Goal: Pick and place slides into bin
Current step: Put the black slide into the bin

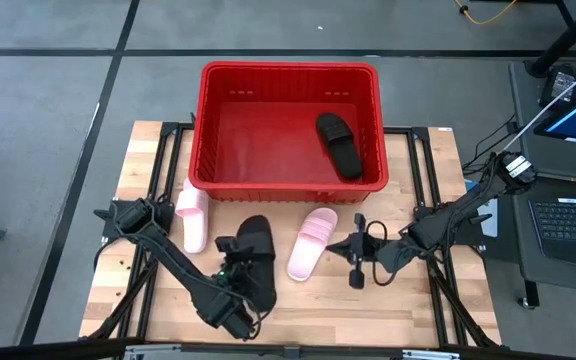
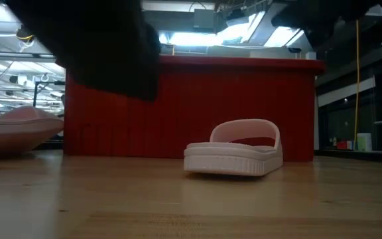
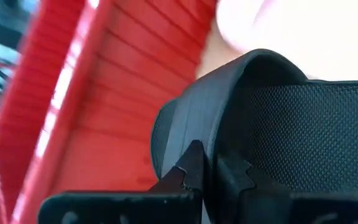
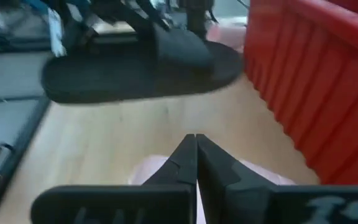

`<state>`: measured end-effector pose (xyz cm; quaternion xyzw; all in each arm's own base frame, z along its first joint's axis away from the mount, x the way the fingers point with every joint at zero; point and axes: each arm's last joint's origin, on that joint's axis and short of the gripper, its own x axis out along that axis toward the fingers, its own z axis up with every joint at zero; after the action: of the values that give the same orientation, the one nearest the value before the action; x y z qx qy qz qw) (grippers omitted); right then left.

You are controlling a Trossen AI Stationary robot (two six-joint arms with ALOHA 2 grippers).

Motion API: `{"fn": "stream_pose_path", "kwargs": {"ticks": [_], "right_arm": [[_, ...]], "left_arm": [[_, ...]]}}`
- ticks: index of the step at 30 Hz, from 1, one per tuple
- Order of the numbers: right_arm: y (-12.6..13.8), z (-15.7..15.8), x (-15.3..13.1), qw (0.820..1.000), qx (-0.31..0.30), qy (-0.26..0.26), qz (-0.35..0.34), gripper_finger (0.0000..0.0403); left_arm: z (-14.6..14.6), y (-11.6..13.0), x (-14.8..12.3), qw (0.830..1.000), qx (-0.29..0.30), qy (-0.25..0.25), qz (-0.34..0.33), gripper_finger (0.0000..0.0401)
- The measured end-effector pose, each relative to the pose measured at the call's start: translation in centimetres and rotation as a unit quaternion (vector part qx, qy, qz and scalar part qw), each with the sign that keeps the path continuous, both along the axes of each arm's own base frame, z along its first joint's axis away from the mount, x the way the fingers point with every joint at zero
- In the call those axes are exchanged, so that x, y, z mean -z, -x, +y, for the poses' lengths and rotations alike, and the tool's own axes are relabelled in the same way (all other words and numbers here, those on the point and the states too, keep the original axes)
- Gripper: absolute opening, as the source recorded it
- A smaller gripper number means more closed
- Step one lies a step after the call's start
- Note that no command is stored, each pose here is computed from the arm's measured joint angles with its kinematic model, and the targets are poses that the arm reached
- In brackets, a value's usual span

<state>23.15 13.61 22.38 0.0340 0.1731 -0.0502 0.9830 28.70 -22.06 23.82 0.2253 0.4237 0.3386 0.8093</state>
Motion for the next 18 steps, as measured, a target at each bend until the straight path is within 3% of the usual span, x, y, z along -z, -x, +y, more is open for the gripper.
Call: {"fn": "stream_pose_path", "kwargs": {"ticks": [5,10,13,18], "right_arm": [[-0.7,0.7,-1.8,0.998,-0.059,0.010,-0.015,0.0006],[-2.9,2.2,-4.7,0.991,-0.091,0.090,-0.038,0.0004],[-4.7,3.4,-5.4,0.984,-0.103,0.145,-0.007,0.0004],[-7.7,5.2,-6.3,0.973,-0.073,0.211,0.066,0.0005]], "left_arm": [[-0.2,-0.2,-0.1,0.999,0.018,-0.021,-0.032,0.0006],[-0.1,-0.7,-0.3,0.996,0.036,-0.057,-0.062,0.0006],[0.2,-0.9,-0.4,0.995,0.037,-0.068,-0.065,0.0006],[0.4,-1.2,-0.4,0.995,0.039,-0.073,-0.063,0.0006]]}}
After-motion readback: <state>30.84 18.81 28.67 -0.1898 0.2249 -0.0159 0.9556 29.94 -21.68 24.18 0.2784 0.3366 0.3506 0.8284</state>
